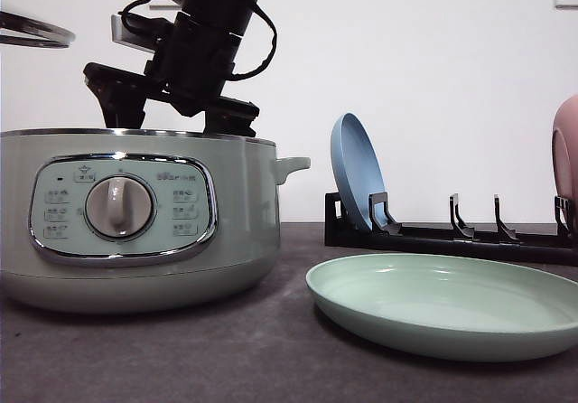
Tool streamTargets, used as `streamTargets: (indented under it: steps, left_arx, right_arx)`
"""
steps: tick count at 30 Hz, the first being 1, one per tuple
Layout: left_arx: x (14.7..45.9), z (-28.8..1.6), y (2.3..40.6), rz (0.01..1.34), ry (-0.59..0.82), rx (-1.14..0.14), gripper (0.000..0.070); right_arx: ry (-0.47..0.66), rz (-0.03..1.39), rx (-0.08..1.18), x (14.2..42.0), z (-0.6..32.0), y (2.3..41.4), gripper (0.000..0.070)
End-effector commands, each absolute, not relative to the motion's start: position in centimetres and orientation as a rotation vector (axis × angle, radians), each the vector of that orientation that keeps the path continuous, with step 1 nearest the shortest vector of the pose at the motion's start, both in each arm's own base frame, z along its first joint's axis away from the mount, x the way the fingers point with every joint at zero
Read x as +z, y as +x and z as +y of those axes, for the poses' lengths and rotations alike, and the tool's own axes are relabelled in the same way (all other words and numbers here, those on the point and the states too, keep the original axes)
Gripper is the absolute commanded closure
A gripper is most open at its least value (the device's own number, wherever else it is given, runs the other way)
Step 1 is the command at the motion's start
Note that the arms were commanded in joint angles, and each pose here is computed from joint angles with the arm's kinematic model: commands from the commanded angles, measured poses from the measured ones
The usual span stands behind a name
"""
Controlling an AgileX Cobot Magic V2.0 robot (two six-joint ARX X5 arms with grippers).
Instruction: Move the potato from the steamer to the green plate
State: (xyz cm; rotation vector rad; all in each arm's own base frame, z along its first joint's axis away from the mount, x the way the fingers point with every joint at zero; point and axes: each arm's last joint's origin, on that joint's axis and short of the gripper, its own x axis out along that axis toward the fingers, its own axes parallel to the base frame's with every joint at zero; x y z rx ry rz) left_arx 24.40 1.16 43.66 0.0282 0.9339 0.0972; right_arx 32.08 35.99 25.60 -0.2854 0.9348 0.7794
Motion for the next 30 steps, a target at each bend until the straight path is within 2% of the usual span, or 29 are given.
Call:
streamTargets:
  steps: [1,23,25,30]
  left_arx:
    - [44.7,1.2,24.5,0.864,0.032,0.099,0.07]
    - [44.7,1.2,24.5,0.863,0.032,0.099,0.07]
    - [44.7,1.2,24.5,0.863,0.032,0.099,0.07]
    - [44.7,1.2,24.5,0.863,0.032,0.099,0.07]
  right_arx:
    - [-0.277,0.952,0.777,24.5,37.0,32.1,0.0139]
    - [-0.31,1.039,0.757,22.3,37.4,32.0,0.0146]
    - [-0.311,1.041,0.757,22.3,37.4,32.0,0.0203]
    - [-0.314,1.044,0.759,22.2,37.4,31.8,0.0438]
